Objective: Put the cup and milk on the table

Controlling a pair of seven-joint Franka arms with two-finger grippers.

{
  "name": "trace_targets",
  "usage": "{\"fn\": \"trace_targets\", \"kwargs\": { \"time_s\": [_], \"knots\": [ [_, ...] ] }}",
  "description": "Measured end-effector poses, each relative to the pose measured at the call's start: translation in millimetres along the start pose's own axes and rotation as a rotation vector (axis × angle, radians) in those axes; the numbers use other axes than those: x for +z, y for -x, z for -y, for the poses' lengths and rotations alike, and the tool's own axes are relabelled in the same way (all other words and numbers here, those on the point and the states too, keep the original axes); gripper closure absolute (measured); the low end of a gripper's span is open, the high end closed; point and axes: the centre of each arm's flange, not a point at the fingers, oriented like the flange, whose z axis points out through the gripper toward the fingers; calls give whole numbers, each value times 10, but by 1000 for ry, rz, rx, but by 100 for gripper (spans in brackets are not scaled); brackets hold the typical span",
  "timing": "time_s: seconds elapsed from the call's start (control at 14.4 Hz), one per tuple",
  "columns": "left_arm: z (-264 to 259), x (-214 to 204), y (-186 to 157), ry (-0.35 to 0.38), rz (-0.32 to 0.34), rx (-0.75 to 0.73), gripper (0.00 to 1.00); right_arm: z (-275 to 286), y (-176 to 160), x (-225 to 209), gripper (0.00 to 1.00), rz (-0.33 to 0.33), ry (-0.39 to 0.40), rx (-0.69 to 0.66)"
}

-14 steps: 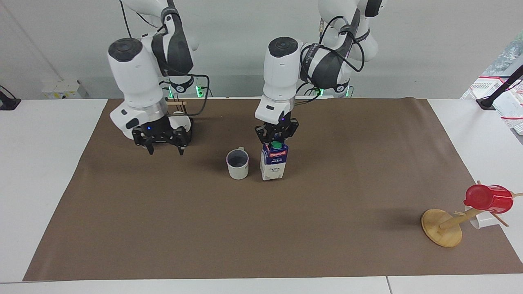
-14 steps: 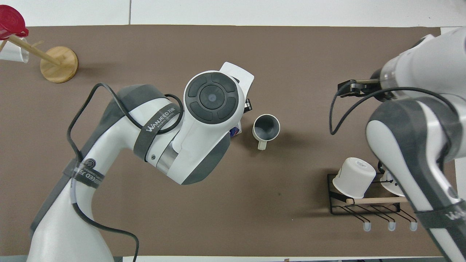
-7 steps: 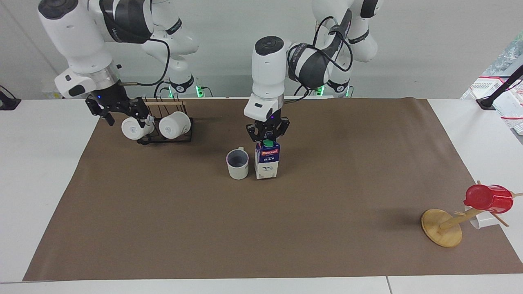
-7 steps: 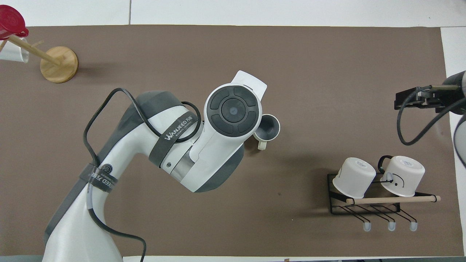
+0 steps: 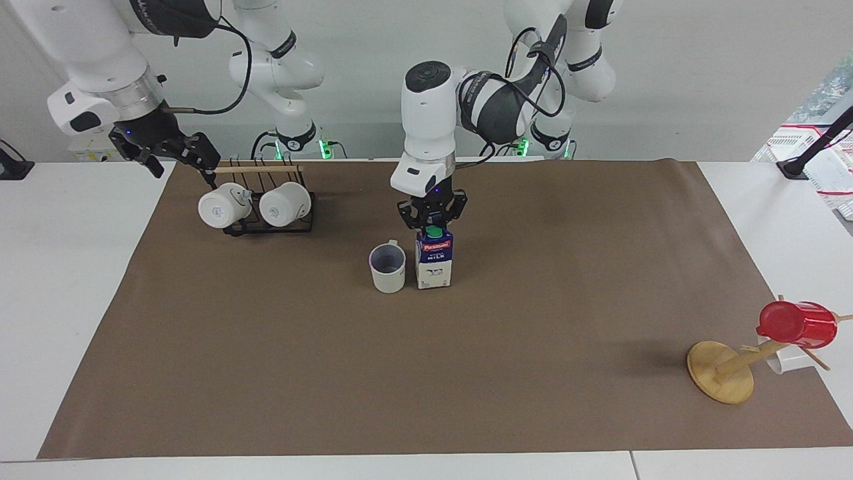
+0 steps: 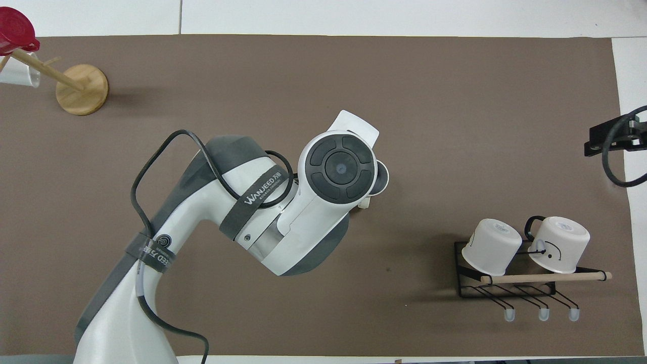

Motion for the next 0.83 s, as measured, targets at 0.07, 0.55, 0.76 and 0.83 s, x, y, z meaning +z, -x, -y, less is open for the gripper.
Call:
{"fn": "trace_targets", "kwargs": {
  "time_s": [0.07, 0.55, 0.76, 0.83],
  "knots": [
    [9, 14, 9, -3, 2, 1, 58, 36, -10, 19, 0, 2, 1, -6],
    [17, 37, 21, 5, -3, 2, 58, 89, -23, 17, 0, -9, 0, -15],
    [12, 34, 23, 9, -5, 2, 58, 89, -25, 18, 0, -10, 0, -15],
    [8, 29, 21, 12, -7, 3, 58, 89, -25, 19, 0, -10, 0, -15]
  ]
}}
